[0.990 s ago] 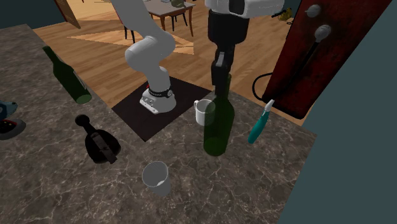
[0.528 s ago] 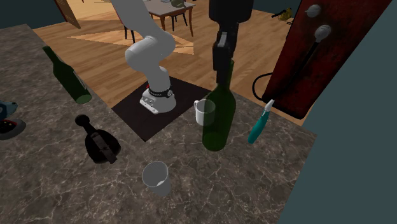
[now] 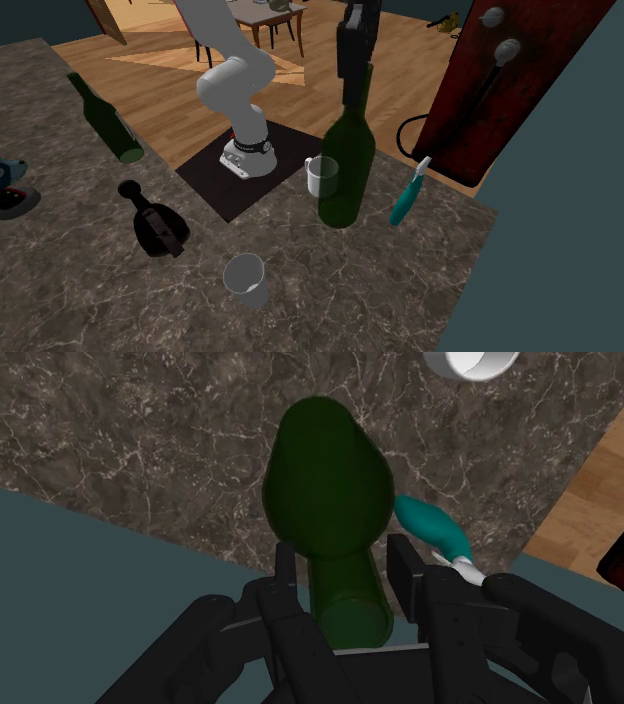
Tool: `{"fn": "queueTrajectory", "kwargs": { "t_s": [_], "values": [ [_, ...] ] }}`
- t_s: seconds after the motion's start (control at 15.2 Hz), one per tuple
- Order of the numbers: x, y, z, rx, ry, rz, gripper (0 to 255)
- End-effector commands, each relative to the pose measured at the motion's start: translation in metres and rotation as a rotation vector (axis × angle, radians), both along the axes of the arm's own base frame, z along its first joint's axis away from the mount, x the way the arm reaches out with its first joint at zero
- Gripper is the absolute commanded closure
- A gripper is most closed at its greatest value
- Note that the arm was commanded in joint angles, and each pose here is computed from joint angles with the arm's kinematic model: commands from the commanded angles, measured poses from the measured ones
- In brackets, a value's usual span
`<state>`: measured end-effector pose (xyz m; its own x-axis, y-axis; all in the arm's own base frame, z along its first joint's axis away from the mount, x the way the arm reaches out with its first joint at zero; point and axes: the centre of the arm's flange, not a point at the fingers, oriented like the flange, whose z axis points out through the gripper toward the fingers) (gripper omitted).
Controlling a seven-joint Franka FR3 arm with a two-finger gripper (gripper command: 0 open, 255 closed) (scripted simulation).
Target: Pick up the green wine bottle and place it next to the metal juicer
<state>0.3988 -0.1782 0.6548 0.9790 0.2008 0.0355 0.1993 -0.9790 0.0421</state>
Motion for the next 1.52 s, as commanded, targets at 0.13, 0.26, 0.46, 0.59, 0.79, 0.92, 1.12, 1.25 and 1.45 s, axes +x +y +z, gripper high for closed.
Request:
{"fn": "queueTrajectory", "kwargs": {
  "t_s": [0.13,0.26,0.46,0.59,0.79,0.92,1.12,1.25,1.45],
  "values": [
    [0.0,0.001,0.021,0.0,0.0,0.0,255],
    [0.0,0.001,0.032,0.0,0.0,0.0,255],
    [0.0,0.001,0.048,0.0,0.0,0.0,255],
    [0.0,0.001,0.058,0.0,0.0,0.0,255],
    [0.0,0.001,0.074,0.0,0.0,0.0,255],
    [0.0,0.001,0.085,0.0,0.0,0.0,255],
    [0.0,0.001,0.101,0.0,0.0,0.0,255],
    [0.0,0.001,0.111,0.0,0.0,0.0,255],
    [0.0,0.001,0.127,0.0,0.0,0.0,255]
  ]
}}
